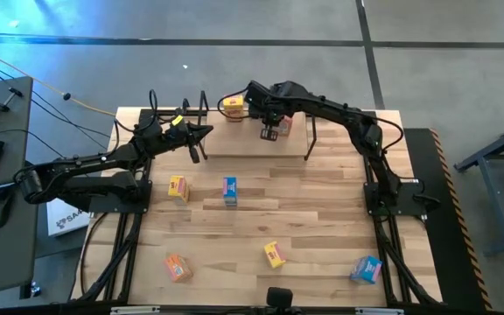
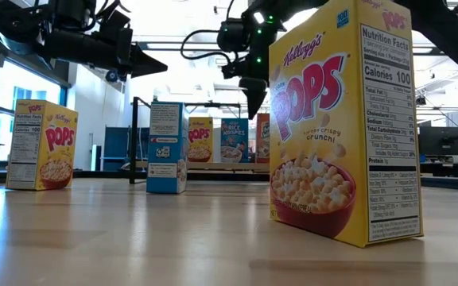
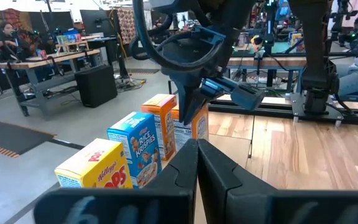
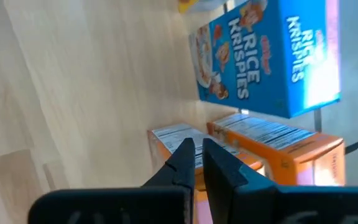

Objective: Stack cereal on shelf
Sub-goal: Put the top orange cereal box on the shelf aligned with the other orange cereal box

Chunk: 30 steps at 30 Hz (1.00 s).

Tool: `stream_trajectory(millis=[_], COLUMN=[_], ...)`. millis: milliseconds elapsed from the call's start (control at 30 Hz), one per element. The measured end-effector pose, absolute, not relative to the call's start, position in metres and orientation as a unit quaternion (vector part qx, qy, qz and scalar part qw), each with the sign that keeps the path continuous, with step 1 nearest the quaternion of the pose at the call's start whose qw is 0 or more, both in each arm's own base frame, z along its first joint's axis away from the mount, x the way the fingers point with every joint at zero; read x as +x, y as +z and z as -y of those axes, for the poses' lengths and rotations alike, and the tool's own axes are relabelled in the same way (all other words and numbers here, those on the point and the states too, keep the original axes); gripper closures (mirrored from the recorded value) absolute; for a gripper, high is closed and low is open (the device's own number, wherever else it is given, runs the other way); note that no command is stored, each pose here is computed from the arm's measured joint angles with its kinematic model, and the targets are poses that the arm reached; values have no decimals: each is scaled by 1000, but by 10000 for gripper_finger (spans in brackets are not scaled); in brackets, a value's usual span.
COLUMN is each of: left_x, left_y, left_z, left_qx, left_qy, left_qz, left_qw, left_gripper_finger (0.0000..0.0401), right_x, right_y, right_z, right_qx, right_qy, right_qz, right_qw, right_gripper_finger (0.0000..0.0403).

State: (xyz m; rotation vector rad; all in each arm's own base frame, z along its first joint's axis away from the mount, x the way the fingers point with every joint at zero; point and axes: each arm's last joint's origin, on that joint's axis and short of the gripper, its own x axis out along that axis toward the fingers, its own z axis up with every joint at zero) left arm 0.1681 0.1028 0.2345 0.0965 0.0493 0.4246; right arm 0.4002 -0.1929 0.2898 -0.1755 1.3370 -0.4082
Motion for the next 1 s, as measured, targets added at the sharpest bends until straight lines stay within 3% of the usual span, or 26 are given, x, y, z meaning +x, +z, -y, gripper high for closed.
stream_trajectory(millis=[200, 400, 700, 1000], left_x=[168, 168, 168, 168], left_y=[234, 234, 233, 233], left_z=[-103, -103, -103, -103], left_qx=[48, 49, 53, 57], left_qy=[211, 210, 210, 210], left_qz=[-25, -29, -34, -34], left_qw=[976, 976, 976, 975], left_gripper_finger=[401, 401, 401, 401], right_x=[407, 404, 402, 393], right_y=[315, 306, 250, 230], right_z=[177, 166, 167, 165], right_qx=[-91, -29, 1, 10], right_qy=[-162, -89, -149, -210], right_qz=[-579, -603, -651, -650], right_qw=[794, 792, 744, 730], right_gripper_finger=[393, 393, 396, 402])
